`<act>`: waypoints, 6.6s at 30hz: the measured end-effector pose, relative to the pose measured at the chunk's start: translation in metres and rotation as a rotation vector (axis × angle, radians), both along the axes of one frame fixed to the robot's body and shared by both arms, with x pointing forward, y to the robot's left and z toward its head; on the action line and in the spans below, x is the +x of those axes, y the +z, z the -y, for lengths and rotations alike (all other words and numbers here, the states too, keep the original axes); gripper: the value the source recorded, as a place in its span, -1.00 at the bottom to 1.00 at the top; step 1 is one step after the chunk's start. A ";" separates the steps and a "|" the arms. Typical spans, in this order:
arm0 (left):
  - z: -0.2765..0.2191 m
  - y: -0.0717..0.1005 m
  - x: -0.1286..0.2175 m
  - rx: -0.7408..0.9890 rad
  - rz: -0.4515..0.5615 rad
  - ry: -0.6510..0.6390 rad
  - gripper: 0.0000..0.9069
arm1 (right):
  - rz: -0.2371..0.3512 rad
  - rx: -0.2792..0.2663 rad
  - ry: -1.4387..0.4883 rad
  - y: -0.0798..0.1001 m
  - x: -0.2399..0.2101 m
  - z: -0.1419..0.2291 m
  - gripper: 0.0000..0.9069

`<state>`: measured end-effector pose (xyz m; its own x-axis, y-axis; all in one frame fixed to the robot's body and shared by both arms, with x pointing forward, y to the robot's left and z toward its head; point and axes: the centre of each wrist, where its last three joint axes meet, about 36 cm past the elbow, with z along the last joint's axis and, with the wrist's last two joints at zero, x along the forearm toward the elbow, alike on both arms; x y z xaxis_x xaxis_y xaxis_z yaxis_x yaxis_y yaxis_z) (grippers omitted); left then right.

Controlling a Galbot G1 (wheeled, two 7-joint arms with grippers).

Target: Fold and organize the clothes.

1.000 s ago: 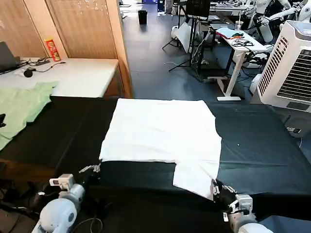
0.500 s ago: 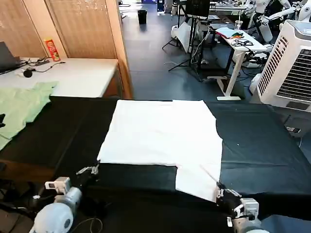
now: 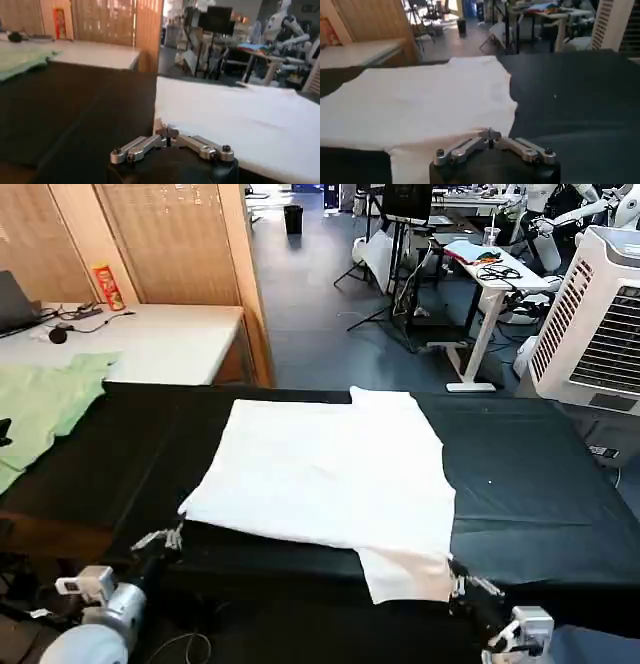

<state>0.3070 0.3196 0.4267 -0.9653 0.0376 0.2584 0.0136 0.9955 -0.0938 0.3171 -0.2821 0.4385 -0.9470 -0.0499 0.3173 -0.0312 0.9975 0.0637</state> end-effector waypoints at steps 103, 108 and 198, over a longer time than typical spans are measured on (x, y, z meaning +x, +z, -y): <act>-0.017 -0.052 0.091 0.174 -0.088 -0.051 -1.00 | -0.131 -0.086 0.074 -0.019 0.041 0.012 -0.87; -0.024 -0.052 0.082 0.214 -0.098 -0.040 -1.00 | -0.162 -0.087 0.057 -0.016 0.025 0.011 -0.91; -0.027 0.019 0.336 0.027 -0.236 -0.008 0.94 | -0.223 -0.127 0.075 -0.004 0.401 -0.041 0.94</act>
